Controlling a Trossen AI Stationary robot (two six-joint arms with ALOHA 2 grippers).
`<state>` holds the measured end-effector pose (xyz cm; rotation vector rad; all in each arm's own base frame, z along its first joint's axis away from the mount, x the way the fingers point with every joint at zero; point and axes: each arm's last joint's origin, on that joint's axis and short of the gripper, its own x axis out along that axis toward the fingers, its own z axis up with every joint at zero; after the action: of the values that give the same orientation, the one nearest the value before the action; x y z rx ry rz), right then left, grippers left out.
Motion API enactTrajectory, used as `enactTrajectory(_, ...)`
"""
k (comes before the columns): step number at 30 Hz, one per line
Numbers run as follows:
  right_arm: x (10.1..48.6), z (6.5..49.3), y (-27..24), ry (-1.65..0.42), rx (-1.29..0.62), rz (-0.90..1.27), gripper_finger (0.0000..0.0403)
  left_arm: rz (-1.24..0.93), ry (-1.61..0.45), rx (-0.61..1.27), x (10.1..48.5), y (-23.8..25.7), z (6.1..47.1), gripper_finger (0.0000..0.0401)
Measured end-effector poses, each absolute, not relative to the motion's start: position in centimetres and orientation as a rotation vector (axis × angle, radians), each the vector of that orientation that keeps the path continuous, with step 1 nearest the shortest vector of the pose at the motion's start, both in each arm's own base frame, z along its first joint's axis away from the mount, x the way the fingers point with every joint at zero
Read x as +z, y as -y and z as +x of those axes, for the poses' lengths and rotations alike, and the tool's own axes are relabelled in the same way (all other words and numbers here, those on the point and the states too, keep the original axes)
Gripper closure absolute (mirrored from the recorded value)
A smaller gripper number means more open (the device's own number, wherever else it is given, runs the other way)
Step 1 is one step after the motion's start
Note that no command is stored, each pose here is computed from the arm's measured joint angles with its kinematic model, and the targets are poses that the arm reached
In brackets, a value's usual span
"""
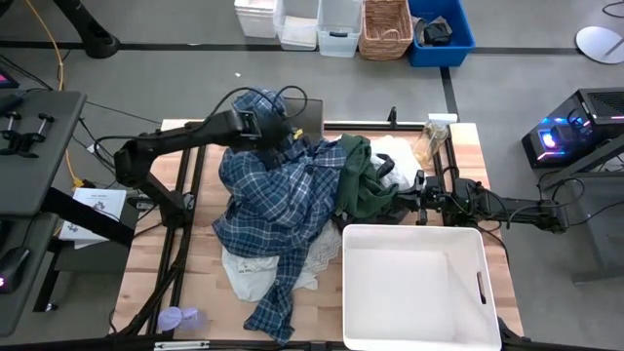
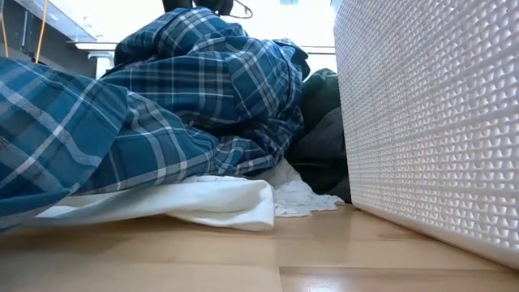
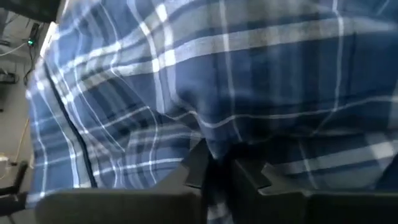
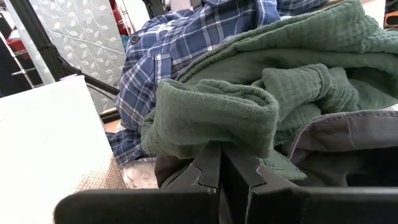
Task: Sort clothes
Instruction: Put the dark blue long sleeve polo into the laundry organizer
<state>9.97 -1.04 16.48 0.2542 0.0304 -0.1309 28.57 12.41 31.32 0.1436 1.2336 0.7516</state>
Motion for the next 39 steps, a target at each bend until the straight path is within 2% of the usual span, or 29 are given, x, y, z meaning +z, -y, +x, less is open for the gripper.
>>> enactTrajectory(6, 16.5, 10.0, 1.0, -0.03, -0.131, 0.254, 0.0402, 0.004, -1.16, 0.761, 32.3, -12.3, 28.7, 0.0274)
enactTrajectory(12, 16.5, 10.0, 1.0, -0.03, -0.131, 0.254, 0.0402, -0.124, -1.033, 0.64, 36.9, -11.9, 28.8, 0.0174)
enactTrajectory(16, 16.5, 10.0, 1.0, -0.03, -0.131, 0.254, 0.0402, -0.132, -0.968, 0.565, 40.5, -11.6, 28.0, 0.013)
enactTrajectory(21, 16.5, 10.0, 1.0, -0.03, -0.131, 0.254, 0.0402, -0.162, -0.923, 0.468, 43.0, -10.9, 27.1, 0.0117)
enactTrajectory(27, 16.5, 10.0, 1.0, -0.03, -0.131, 0.254, 0.0402, -0.434, -0.923, 0.06, 43.1, -6.5, 28.1, 0.0118)
enactTrajectory(32, 16.5, 10.0, 1.0, -0.03, -0.131, 0.254, 0.0402, -0.188, -1.045, 0.164, 42.3, 1.4, 28.3, 0.0123)
enactTrajectory(35, 16.5, 10.0, 1.0, -0.03, -0.131, 0.254, 0.0402, -0.06, -0.982, 0.306, 42.1, 5.4, 28.2, 0.0123)
enactTrajectory(39, 16.5, 10.0, 1.0, -0.03, -0.131, 0.254, 0.0402, -0.018, -0.863, 0.474, 41.6, 7.9, 29.0, 0.0123)
